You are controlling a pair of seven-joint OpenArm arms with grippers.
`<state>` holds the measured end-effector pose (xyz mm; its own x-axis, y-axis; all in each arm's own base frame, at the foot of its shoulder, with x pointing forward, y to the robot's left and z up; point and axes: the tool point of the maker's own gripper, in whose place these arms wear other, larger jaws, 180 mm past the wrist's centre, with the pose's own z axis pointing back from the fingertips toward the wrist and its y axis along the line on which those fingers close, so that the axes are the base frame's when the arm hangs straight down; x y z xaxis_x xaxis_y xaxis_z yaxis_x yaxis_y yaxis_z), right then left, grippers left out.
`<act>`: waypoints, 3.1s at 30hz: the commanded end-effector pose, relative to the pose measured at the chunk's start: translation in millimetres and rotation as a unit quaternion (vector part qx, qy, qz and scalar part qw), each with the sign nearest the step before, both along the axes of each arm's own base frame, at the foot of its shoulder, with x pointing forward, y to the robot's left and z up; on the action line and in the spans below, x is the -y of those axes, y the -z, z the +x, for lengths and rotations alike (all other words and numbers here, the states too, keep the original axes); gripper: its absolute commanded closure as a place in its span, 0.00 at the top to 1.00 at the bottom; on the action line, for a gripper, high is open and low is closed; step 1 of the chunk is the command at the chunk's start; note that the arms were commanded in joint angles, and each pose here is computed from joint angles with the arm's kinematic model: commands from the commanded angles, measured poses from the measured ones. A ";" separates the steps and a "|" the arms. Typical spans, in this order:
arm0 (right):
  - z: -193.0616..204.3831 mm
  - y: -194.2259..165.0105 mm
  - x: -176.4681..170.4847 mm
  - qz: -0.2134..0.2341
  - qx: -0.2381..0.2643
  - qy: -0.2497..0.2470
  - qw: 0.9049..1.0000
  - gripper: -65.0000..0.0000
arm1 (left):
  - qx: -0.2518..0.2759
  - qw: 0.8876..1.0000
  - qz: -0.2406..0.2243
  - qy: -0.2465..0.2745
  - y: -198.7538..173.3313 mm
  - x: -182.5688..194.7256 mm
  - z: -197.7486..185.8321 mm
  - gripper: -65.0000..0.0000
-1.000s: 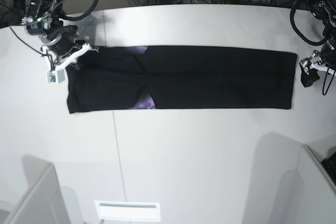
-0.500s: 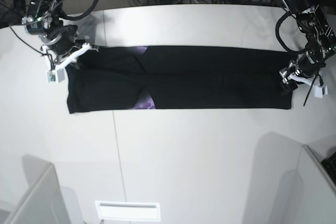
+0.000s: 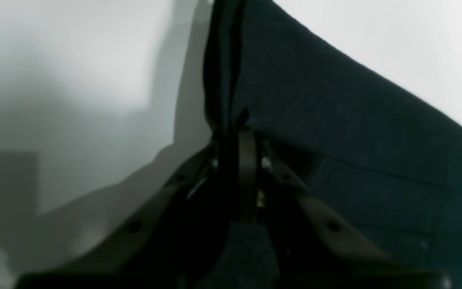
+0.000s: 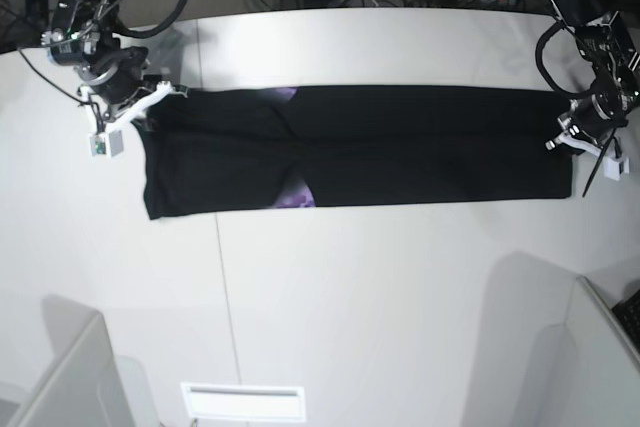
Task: Fold the T-shirt properly
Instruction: 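Lower the left gripper to the strip's other end and grasp it, then carry the held strip end with the left gripper toward the right gripper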
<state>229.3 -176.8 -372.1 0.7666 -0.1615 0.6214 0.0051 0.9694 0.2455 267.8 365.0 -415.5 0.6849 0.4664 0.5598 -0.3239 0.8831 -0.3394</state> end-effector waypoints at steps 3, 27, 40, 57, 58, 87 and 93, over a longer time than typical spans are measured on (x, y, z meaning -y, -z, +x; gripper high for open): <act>8.3 -12.4 0.2 0.000 0.027 -0.003 1.000 0.00 | 0.039 0.999 0.027 -0.024 -30.6 -29.7 7.8 0.00; 10.4 -16.7 -7.3 0.034 0.036 -0.003 0.999 0.00 | 0.089 0.985 0.062 0.131 -70.6 93.5 13.4 0.00; 9.8 -16.2 -6.6 0.033 0.035 -0.002 0.999 0.00 | 0.074 0.983 0.003 0.170 -60.2 164.2 26.7 0.00; 12.6 -17.1 -5.3 0.031 0.038 0.000 0.999 0.00 | 0.090 0.967 -0.069 0.229 -58.2 251.7 41.0 0.00; 12.6 -17.1 -5.3 0.031 0.038 0.000 0.999 0.00 | 0.085 0.966 -0.075 0.233 -55.1 257.6 40.1 0.00; 12.8 -17.0 -6.9 0.033 0.038 -0.001 0.999 0.00 | 0.051 0.959 -0.111 0.256 -36.8 296.1 30.7 0.00; 12.8 -17.0 -7.4 0.033 0.038 -0.002 0.999 0.00 | 0.060 0.958 -0.111 0.257 -42.1 297.8 37.4 0.49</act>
